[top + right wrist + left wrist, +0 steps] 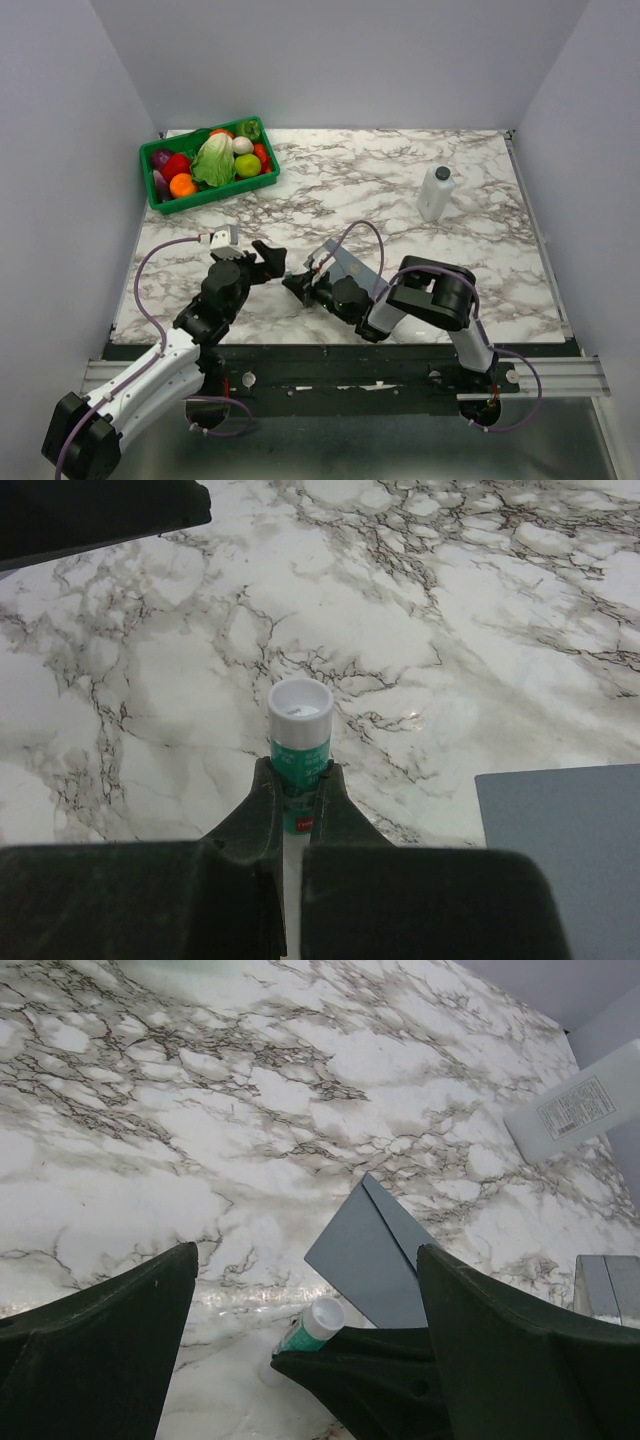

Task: Place the letter into the envelope and seal it

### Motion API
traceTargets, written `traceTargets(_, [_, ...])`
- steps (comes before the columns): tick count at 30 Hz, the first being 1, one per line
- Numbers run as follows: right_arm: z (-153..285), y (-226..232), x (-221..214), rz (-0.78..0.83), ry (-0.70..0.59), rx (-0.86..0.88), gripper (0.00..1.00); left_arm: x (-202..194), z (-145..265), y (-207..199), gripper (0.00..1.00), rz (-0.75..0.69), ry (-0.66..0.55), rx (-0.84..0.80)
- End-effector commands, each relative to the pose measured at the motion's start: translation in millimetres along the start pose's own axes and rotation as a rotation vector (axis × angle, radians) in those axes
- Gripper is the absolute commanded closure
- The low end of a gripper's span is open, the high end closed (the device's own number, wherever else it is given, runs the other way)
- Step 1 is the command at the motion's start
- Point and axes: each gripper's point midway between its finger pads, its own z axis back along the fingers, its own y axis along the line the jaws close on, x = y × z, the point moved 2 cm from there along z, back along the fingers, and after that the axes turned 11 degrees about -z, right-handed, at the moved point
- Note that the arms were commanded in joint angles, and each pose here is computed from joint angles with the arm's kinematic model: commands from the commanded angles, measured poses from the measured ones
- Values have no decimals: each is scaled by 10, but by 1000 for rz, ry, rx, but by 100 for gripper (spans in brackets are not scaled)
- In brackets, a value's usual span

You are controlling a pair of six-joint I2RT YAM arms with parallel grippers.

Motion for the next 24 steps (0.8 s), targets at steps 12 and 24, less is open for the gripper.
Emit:
traceTargets(12, [278,120,1056,-41,41,-210,99,304,55,11,1,-17,1,76])
traceTargets(24, [1457,-1266,1566,-72,574,-803,99,56,23,130,1,-113,288,223])
